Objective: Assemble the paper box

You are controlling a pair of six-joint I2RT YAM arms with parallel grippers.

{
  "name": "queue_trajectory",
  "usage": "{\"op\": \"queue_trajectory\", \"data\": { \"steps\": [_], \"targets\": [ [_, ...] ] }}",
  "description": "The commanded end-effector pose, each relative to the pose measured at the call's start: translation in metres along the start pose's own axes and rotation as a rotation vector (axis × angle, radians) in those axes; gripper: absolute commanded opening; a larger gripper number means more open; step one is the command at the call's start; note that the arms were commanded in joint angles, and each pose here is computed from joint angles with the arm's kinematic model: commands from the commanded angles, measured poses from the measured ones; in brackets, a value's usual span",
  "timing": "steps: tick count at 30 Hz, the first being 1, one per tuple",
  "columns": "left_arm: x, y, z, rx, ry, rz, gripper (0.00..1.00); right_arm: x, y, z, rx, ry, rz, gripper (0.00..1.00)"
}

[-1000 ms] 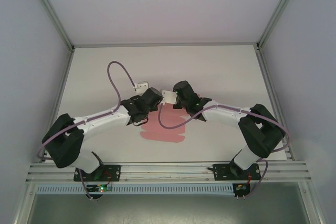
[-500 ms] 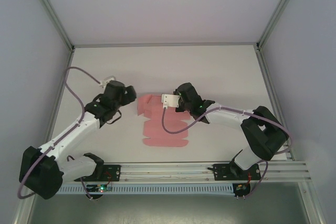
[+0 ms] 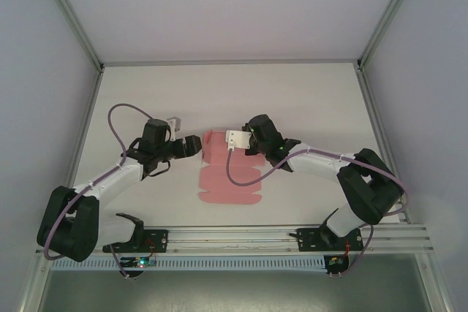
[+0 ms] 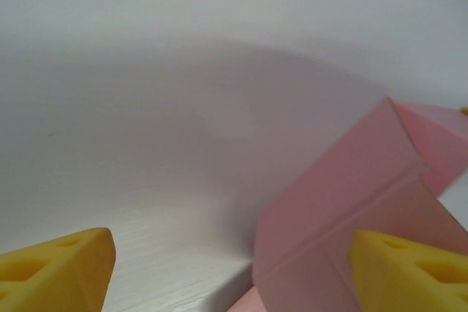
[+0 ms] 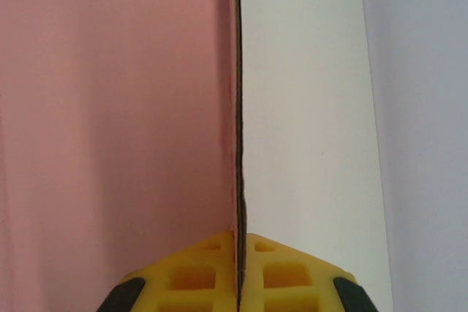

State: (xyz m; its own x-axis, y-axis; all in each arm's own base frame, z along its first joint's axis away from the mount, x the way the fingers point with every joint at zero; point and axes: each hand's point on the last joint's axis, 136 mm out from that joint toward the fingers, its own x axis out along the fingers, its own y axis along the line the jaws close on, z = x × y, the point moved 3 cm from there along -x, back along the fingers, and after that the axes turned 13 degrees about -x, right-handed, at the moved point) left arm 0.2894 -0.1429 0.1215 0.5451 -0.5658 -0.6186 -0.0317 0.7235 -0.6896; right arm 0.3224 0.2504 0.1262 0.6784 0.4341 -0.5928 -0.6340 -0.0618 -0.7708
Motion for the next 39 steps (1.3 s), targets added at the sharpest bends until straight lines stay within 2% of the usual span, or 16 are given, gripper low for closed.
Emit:
{"op": "queue_trajectory", "data": {
  "steps": [1, 5, 14, 21, 31, 39],
  "targets": [
    [0.009, -0.021, -0.010, 0.130, 0.045, -0.141, 0.82, -0.003, -0.002, 0.002, 0.009, -0.024, -0.008, 0.00],
    [0.018, -0.033, -0.026, 0.204, 0.089, -0.199, 0.78, -0.004, -0.001, 0.005, -0.013, -0.016, -0.014, 0.00],
    [0.030, -0.032, -0.045, 0.310, 0.088, -0.172, 0.77, -0.005, -0.005, 0.001, -0.021, 0.035, -0.034, 0.00],
    [0.041, -0.035, -0.038, 0.323, 0.049, -0.184, 0.64, -0.016, 0.006, 0.017, -0.064, -0.004, -0.029, 0.00],
    [0.049, -0.033, -0.033, 0.346, 0.031, -0.168, 0.57, -0.022, 0.039, 0.022, -0.101, 0.018, 0.040, 0.00],
    [0.052, -0.029, -0.036, 0.355, 0.025, -0.154, 0.55, -0.006, 0.067, 0.014, -0.198, 0.147, 0.086, 0.00]
  ]
}}
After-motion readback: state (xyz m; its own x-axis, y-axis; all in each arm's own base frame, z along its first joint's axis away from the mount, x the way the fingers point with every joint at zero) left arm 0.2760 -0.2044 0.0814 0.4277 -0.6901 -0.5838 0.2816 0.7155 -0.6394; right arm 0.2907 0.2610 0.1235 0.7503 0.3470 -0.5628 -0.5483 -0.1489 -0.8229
